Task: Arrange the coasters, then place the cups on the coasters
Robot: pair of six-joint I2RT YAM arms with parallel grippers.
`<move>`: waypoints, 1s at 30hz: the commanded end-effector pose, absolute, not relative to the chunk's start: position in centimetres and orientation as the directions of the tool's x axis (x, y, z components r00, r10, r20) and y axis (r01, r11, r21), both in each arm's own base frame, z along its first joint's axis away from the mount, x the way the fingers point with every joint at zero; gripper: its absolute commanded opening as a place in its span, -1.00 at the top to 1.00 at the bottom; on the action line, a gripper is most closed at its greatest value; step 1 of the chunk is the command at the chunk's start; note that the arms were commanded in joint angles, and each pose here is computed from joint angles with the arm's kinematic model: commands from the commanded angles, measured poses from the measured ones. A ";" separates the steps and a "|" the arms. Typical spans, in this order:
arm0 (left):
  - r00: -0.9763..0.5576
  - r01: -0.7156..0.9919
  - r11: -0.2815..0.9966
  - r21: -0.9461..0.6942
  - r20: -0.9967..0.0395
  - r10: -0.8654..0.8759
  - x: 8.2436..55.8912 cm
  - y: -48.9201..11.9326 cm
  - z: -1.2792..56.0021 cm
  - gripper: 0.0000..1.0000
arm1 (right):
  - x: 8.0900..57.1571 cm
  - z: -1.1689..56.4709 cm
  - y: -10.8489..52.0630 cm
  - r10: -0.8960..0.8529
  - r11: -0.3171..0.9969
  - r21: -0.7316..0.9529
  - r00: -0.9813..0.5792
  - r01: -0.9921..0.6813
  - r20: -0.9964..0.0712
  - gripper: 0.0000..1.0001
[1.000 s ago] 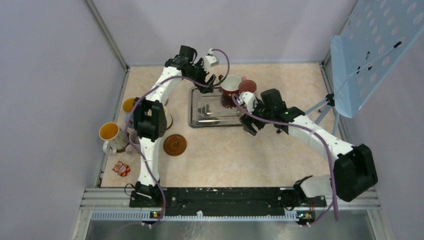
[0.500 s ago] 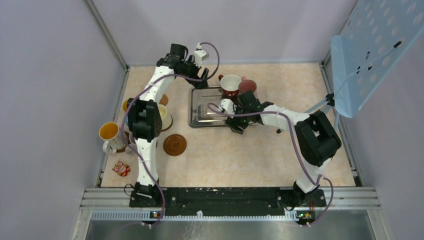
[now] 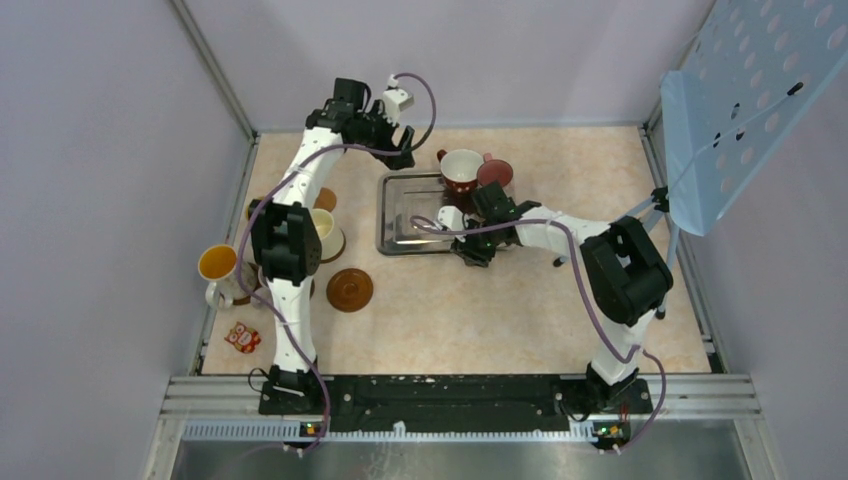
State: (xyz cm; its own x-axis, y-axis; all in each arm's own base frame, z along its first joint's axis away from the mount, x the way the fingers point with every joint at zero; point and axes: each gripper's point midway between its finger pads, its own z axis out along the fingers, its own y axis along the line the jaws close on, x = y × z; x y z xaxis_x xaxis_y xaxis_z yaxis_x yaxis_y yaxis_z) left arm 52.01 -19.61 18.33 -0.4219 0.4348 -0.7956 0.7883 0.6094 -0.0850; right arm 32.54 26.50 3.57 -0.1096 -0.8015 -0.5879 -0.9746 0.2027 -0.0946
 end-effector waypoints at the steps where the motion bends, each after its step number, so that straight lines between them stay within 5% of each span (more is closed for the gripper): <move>1: -0.364 0.810 0.583 -0.064 -0.834 0.415 52.4 -20.1 20.9 -0.91 | 30.3 2.6 25.5 -0.835 0.130 -0.055 -0.080 -0.990 -0.545 0.23; 16: -0.158 0.940 0.338 0.044 -0.822 0.547 50.9 -23.9 18.3 -0.71 | 26.4 1.9 20.4 -0.886 0.099 -0.057 -0.062 -0.994 -0.460 0.61; 25: -0.182 0.918 0.395 0.032 -0.851 0.493 52.9 -24.5 18.2 -0.69 | 31.5 8.7 25.4 -0.758 0.242 -0.143 -0.094 -0.960 -0.646 0.13; 30: -0.192 0.900 0.434 0.047 -0.851 0.489 53.5 -24.0 18.5 -0.70 | 33.6 8.6 27.3 -0.755 0.253 -0.163 -0.090 -0.954 -0.650 0.01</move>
State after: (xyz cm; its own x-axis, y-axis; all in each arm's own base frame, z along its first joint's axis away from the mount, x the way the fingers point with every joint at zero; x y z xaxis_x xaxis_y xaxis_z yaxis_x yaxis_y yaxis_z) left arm 52.05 -24.04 15.33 -0.2467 0.5264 -0.8137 0.9150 0.4032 -0.0166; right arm 31.05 24.67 7.09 -0.1057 -0.7961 -0.5959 -0.9653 0.2260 -0.1308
